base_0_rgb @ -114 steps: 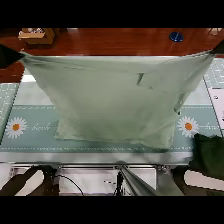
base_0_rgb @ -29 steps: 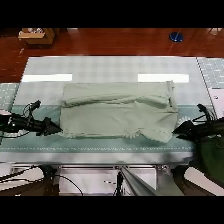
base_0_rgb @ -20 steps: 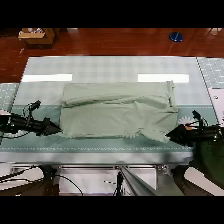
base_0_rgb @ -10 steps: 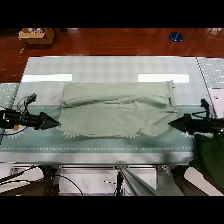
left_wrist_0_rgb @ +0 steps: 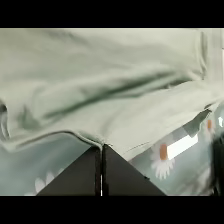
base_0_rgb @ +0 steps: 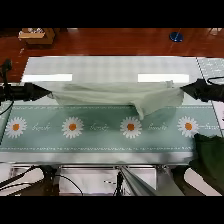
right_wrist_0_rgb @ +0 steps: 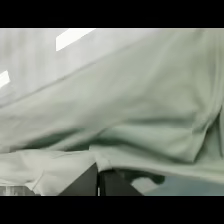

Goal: Fold the shirts.

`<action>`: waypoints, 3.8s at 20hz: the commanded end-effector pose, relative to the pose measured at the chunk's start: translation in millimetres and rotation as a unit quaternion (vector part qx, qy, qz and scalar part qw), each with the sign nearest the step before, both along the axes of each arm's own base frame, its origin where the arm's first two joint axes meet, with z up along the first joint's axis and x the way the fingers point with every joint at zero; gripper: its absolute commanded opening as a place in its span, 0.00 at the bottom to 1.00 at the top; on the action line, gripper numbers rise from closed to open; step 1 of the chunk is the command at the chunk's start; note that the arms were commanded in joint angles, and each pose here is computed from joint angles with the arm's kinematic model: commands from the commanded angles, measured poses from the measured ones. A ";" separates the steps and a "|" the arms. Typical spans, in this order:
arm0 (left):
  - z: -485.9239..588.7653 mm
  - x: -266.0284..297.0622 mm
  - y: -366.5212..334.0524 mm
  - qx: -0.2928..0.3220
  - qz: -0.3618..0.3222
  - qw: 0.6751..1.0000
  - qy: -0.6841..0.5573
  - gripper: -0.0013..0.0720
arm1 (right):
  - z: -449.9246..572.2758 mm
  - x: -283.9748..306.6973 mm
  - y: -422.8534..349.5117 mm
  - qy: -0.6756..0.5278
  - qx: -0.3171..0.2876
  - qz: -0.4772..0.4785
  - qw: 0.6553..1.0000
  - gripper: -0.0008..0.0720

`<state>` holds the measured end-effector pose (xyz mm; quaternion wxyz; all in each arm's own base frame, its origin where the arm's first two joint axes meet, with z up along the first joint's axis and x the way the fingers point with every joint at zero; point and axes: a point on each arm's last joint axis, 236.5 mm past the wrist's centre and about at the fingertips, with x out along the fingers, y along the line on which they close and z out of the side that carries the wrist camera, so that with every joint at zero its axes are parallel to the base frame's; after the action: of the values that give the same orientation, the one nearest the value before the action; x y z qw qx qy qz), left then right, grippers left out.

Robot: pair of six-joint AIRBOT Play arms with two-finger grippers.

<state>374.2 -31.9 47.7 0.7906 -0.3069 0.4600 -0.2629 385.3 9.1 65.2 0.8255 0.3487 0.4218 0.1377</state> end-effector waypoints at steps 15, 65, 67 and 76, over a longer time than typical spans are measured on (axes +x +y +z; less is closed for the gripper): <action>-102.5 91.6 -3.9 -0.005 0.005 0.998 0.060 0.08 | -122.1 122.7 -10.4 0.059 -0.022 -0.043 0.997 0.06; -33.4 30.1 -350.0 -0.062 -0.176 0.982 0.043 0.05 | 32.6 15.4 9.2 0.095 -0.074 0.123 0.985 0.06; -46.4 15.5 -373.3 -0.056 -0.185 0.980 0.052 0.05 | 46.4 5.6 12.8 0.088 -0.078 0.128 0.985 0.06; -120.2 -36.7 -442.3 -0.052 -0.186 0.974 0.121 0.05 | 95.6 -29.5 25.5 0.061 -0.090 0.124 0.986 0.06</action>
<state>352.5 -453.5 -49.1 0.6637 -0.2662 0.5687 -0.4064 367.7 30.0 146.9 0.7997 0.2269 0.5262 0.1793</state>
